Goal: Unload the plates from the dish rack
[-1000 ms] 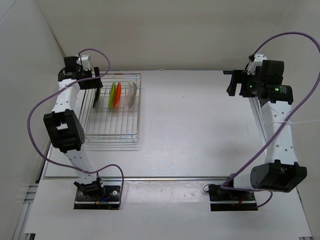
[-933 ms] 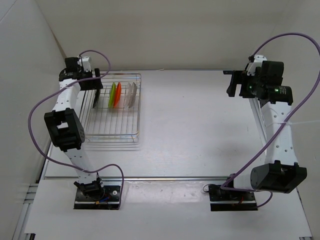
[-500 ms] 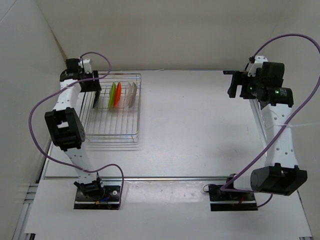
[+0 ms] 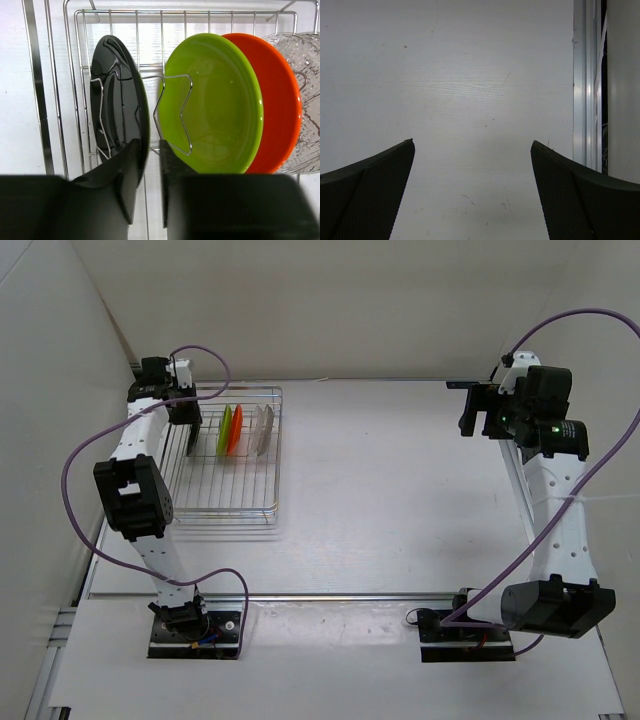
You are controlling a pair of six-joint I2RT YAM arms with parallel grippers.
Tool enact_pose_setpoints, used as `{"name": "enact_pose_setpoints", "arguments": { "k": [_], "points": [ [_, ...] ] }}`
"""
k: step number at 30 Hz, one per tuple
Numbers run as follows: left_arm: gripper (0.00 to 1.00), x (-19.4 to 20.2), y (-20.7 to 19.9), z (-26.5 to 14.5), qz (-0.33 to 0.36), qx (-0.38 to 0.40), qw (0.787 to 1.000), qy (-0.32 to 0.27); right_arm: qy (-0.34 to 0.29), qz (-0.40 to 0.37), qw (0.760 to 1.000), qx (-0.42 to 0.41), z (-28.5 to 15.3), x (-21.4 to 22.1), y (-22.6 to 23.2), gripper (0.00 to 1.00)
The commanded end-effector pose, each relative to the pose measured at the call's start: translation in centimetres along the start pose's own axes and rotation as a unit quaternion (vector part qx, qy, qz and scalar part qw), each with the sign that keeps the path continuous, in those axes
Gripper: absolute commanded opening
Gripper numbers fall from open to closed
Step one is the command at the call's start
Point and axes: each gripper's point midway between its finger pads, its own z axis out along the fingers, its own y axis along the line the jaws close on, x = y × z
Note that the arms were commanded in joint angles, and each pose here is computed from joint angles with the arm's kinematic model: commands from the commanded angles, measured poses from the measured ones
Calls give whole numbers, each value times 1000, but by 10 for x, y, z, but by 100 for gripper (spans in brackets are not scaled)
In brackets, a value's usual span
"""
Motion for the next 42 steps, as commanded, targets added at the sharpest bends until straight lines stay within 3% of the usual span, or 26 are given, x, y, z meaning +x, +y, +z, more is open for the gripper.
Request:
{"name": "enact_pose_setpoints", "arguments": {
  "k": [1,4,16,25,28,32,33,34,37,38,39,40,41,42],
  "points": [
    [31,-14,-4,-15,4,0,1000,-20,-24,-9,1000,7,-5,-9,-1,100],
    [11,-14,-2,-15,-1,-5,1000,-20,-24,-9,1000,7,-7,-7,-1,100],
    [11,-43,-9,-49,6,-2,999,-50,-28,-9,999,12,-7,-9,-2,100],
    [11,-99,-57,-144,56,89,987,-122,-15,-2,999,39,-2,-8,-12,100],
    [11,-101,-93,-178,113,160,970,-146,-19,2,999,46,-4,-11,-14,100],
    [11,-68,-142,-190,220,221,940,-139,-17,13,1000,4,-8,-15,2,100],
    [11,-67,-138,-185,230,181,946,-141,-23,12,1000,-11,-13,-21,8,100],
    [11,-63,-160,-185,254,173,940,-150,-25,11,999,-40,-17,-23,18,100],
    [11,-59,-172,-192,334,83,922,-179,-16,12,996,-82,-21,-29,33,100],
    [11,-53,-202,-202,373,85,904,-192,-9,9,995,-100,-20,-29,38,100],
    [11,-54,-199,-204,393,32,899,-193,-2,11,990,-137,-25,-29,52,100],
    [11,-47,-206,-198,439,13,879,-184,-11,2,986,-164,-33,-37,61,100],
    [11,-42,-239,-208,476,14,854,-209,-10,6,981,-192,-36,-40,68,100],
    [11,-44,-235,-215,490,-44,845,-211,-10,2,975,-223,-43,-40,78,100]
  ]
}}
